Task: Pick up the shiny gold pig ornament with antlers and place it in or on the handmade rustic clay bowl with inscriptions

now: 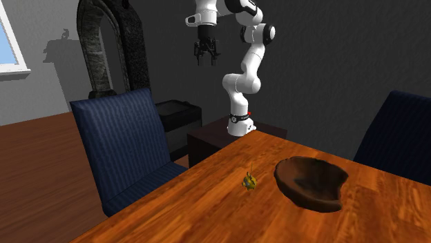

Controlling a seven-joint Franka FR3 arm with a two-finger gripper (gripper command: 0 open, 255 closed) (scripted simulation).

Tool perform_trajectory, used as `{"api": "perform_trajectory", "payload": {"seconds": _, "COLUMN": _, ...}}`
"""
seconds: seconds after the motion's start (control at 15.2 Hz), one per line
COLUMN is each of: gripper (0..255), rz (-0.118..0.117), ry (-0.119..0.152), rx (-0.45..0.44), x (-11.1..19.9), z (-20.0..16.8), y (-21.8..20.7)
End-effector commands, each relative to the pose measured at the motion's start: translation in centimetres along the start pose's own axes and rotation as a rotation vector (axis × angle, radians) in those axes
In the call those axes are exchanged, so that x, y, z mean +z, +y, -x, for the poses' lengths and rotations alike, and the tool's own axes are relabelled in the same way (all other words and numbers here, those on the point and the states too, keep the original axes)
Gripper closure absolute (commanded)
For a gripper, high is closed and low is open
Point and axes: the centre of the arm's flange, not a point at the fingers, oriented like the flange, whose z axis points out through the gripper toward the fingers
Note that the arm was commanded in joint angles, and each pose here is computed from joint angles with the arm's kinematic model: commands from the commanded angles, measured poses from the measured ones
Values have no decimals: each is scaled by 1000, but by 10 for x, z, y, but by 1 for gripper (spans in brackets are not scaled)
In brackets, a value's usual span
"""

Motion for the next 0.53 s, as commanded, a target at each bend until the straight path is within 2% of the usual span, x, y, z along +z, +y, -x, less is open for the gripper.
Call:
{"api": "perform_trajectory", "payload": {"seconds": 0.0, "gripper": 0, "rz": 0, "ry": 0, "rx": 0, "x": 0, "z": 0, "y": 0}}
{"api": "perform_trajectory", "payload": {"seconds": 0.46, "gripper": 0, "rz": -21, "ry": -44, "rx": -4, "x": 57, "z": -43, "y": -60}}
